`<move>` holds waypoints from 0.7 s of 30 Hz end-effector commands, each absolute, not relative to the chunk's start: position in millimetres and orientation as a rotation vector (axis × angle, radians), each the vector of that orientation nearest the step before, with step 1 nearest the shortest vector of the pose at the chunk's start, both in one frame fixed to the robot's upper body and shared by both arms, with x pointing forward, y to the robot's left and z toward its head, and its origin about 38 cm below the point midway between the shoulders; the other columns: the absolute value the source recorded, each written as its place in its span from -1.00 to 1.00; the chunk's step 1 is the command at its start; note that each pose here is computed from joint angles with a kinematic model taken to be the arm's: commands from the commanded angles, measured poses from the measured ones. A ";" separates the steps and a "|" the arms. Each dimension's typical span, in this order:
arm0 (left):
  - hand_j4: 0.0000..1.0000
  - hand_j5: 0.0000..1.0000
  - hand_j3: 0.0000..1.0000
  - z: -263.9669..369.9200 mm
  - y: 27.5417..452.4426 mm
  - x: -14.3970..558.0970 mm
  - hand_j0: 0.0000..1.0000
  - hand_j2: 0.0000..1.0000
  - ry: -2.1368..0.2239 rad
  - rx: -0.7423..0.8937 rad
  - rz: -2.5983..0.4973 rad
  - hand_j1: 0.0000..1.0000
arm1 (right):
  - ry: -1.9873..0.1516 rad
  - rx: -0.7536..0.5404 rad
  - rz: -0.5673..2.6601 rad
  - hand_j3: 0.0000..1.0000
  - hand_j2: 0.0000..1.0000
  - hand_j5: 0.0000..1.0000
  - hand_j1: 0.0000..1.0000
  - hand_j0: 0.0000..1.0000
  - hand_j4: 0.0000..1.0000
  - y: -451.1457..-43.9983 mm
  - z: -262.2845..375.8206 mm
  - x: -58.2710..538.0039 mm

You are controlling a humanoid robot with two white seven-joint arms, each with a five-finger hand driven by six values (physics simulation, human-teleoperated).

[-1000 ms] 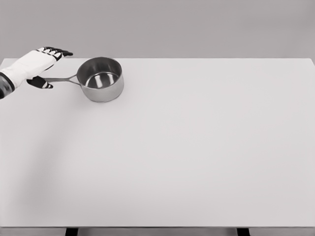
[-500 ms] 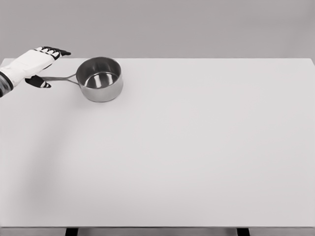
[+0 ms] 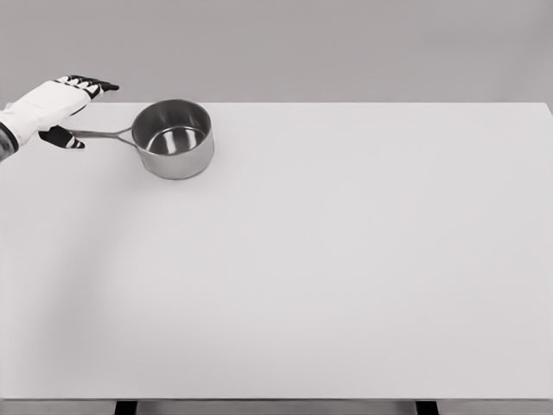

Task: Rotate pot handle

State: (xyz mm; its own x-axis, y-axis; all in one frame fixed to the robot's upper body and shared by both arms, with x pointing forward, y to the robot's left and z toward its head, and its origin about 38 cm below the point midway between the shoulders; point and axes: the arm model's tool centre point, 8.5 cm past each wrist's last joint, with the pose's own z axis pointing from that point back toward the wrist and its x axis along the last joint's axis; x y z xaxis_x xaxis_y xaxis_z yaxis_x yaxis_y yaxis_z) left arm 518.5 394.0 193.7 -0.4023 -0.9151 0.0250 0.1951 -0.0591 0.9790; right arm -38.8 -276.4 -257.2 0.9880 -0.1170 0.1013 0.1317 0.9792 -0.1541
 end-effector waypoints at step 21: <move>1.00 1.00 1.00 203.6 383.7 531.3 1.00 1.00 -1.334 0.857 -1.618 1.00 | -0.092 -0.162 -0.127 1.00 1.00 1.00 1.00 1.00 1.00 -276.5 -257.1 -38.8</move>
